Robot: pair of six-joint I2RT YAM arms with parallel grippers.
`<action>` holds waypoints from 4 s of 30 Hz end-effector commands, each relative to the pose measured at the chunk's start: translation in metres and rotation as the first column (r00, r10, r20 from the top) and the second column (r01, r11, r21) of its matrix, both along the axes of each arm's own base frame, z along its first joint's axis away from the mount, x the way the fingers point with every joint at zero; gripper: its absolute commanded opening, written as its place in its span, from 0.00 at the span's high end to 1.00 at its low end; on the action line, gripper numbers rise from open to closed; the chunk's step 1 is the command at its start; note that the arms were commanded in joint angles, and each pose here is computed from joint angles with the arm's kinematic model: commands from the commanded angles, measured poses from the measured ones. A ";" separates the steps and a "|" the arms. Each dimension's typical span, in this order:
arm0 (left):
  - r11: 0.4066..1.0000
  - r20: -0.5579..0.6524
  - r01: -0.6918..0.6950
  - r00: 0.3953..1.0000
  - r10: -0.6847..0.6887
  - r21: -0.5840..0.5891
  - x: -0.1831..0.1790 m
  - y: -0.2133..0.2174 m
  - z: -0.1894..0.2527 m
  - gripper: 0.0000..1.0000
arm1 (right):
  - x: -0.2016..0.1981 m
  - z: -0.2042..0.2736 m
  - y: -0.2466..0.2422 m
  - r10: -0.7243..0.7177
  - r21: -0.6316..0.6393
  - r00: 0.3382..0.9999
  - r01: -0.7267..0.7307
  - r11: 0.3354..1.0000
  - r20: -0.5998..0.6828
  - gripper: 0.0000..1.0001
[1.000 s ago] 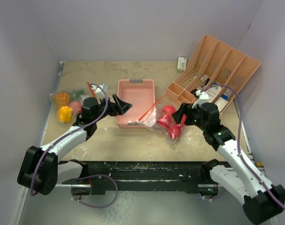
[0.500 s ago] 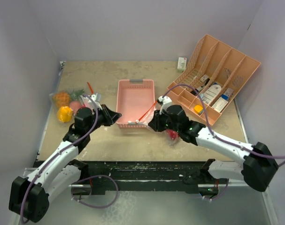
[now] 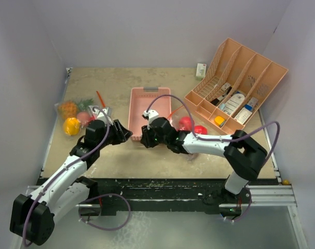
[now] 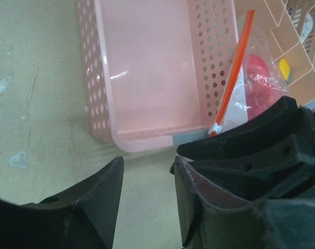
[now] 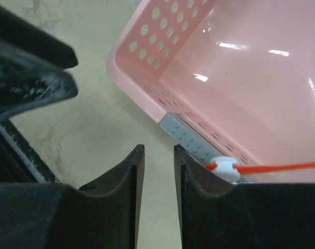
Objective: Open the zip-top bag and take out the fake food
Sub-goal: Move the bin to the center of the board.
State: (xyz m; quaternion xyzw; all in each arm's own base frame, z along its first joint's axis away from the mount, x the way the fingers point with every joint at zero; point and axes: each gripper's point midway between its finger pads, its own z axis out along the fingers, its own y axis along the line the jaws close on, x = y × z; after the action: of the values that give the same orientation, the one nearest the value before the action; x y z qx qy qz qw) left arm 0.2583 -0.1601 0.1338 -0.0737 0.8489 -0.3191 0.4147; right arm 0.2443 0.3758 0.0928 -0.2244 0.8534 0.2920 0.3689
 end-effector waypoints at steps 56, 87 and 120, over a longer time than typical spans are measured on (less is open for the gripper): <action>0.998 0.151 0.005 0.988 -0.015 0.065 -0.021 0.018 0.044 0.01 | 0.130 0.025 0.035 -0.038 -0.149 0.954 0.086 0.985 0.298 0.64; 0.999 0.163 -0.020 0.987 0.012 0.049 -0.018 0.020 0.040 0.01 | 0.118 0.036 0.024 -0.075 -0.168 0.959 0.124 0.978 0.272 0.96; 0.998 0.110 -0.017 0.994 0.011 0.055 -0.038 0.026 0.026 0.01 | 0.277 0.107 0.067 -0.242 0.038 0.879 0.248 0.968 0.411 0.39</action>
State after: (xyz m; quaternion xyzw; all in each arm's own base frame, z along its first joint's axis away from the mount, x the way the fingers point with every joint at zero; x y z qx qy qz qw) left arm 0.2212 -0.1313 0.1594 -0.0500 0.8373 -0.2877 0.4622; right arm 0.5178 0.4484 0.1199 -0.1796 0.8252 0.1745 0.5063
